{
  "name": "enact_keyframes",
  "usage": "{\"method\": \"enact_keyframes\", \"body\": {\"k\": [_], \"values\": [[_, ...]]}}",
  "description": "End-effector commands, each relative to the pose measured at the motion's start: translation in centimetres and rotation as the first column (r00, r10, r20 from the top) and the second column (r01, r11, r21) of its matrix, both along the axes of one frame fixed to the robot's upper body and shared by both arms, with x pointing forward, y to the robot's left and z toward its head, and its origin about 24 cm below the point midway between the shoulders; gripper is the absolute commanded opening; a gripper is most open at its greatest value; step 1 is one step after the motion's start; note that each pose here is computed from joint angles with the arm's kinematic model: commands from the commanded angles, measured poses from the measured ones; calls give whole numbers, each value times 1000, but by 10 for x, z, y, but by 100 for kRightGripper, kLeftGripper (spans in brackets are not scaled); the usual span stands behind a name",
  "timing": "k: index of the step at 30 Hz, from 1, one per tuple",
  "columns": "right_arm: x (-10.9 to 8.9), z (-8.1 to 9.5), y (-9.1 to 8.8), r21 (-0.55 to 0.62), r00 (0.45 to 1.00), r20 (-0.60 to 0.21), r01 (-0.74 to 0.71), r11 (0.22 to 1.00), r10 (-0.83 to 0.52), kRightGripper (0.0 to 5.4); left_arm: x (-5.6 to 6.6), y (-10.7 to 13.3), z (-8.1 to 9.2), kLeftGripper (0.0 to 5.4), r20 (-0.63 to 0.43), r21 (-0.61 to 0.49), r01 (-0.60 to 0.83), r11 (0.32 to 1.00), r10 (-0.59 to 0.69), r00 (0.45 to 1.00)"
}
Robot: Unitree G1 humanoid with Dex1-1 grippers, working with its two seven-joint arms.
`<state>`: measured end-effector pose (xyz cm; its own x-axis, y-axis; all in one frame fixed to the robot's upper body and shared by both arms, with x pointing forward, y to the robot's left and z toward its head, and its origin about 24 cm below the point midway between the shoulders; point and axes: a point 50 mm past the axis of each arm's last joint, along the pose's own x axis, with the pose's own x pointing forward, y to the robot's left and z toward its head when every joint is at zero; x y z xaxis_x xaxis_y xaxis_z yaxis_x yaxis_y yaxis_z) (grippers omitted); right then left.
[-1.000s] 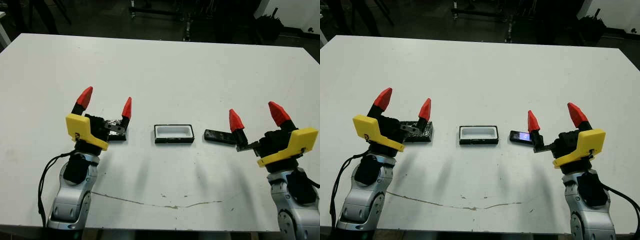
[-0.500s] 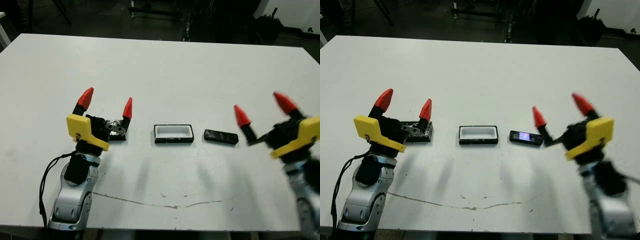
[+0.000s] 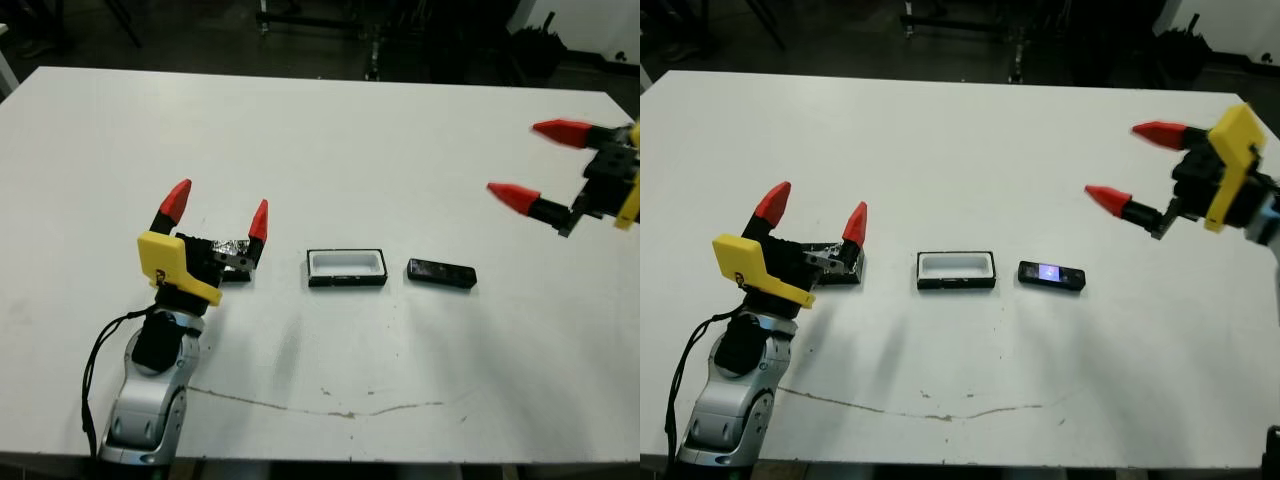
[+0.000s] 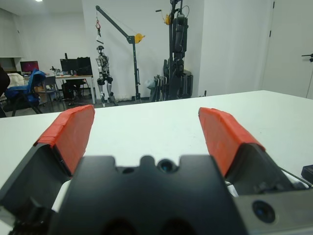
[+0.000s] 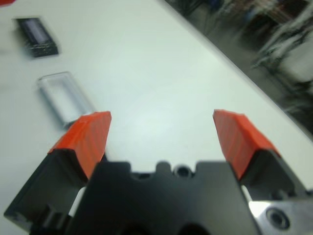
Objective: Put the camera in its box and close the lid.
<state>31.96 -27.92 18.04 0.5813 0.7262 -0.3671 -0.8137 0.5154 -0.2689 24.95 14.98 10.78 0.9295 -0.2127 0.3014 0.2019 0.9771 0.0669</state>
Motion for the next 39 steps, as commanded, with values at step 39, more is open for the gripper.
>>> {"method": "enact_keyframes", "body": {"k": [39], "values": [[19, -71, 42, -234, 885, -369, -385, 893, 285, 539, 2, 0, -2, 540, -26, 20, -4, 1000, 5, 1000]]}}
